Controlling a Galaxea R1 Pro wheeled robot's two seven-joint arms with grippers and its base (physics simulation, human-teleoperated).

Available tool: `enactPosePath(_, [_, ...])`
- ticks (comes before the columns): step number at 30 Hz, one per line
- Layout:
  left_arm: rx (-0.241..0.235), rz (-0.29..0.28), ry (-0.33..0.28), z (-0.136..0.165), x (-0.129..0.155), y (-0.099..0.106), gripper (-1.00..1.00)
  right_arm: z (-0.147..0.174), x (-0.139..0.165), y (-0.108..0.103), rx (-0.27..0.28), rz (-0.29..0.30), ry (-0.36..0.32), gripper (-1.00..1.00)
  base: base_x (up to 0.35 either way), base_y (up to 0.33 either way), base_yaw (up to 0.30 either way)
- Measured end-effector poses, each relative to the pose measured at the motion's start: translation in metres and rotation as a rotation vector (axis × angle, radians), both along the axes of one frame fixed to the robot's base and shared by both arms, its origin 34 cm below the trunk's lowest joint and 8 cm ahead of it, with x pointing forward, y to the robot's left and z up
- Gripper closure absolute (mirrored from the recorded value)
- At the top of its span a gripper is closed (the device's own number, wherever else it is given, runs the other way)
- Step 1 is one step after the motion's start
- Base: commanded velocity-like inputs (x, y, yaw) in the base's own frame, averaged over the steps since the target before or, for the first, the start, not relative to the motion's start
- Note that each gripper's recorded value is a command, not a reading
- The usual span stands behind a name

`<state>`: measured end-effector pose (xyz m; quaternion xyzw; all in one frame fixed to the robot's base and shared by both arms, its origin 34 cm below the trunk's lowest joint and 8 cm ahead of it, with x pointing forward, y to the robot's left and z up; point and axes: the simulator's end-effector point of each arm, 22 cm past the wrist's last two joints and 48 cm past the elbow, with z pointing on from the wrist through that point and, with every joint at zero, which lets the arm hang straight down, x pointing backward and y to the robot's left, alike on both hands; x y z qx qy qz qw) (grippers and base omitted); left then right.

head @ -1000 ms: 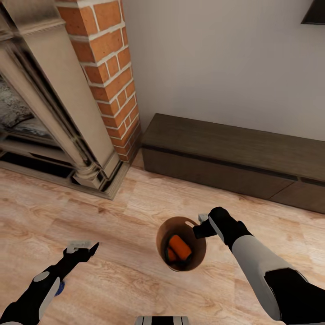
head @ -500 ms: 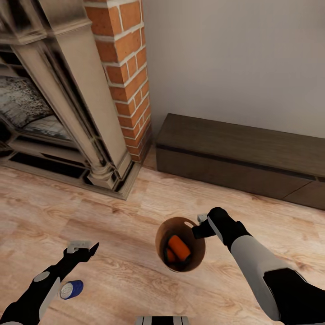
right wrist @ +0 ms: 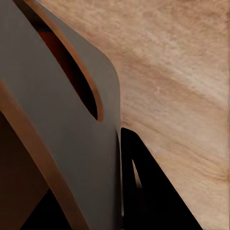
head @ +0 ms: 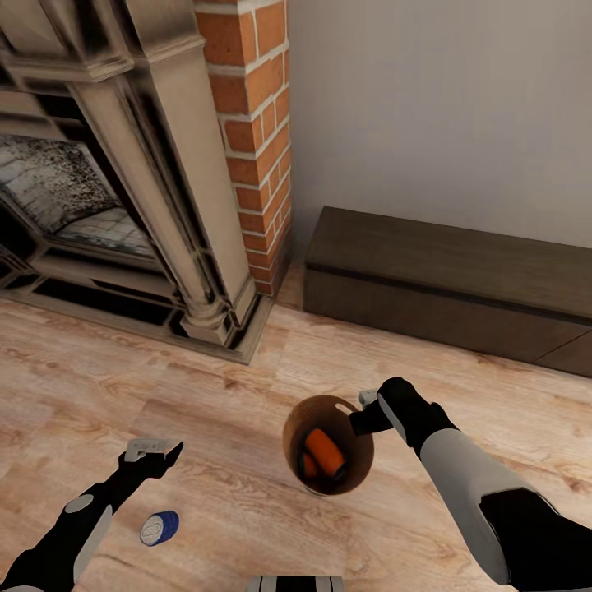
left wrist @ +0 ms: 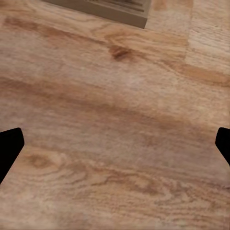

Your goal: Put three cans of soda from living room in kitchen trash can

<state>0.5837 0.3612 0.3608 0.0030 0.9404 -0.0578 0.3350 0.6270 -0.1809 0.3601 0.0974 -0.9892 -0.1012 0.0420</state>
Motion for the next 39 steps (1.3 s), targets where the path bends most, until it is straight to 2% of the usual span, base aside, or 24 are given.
enactPosePath(12, [0.002,0.002,-0.011,0.0004,0.0011,-0.0022,-1.0,-0.0003,0.0003,-0.0019,-0.007,0.005,-0.002,1.0,-0.007,0.007,0.0])
enactPosePath(25, [0.002,0.005,-0.016,0.0008,0.0016,-0.0026,-1.0,-0.0005,-0.0005,-0.0005,-0.004,0.002,0.0,1.0,-0.271,0.0,0.0])
enactPosePath(39, [0.003,0.01,-0.023,0.0019,0.0029,-0.0018,-1.0,-0.0025,-0.0049,-0.001,-0.007,0.006,0.007,1.0,-0.032,0.007,0.0])
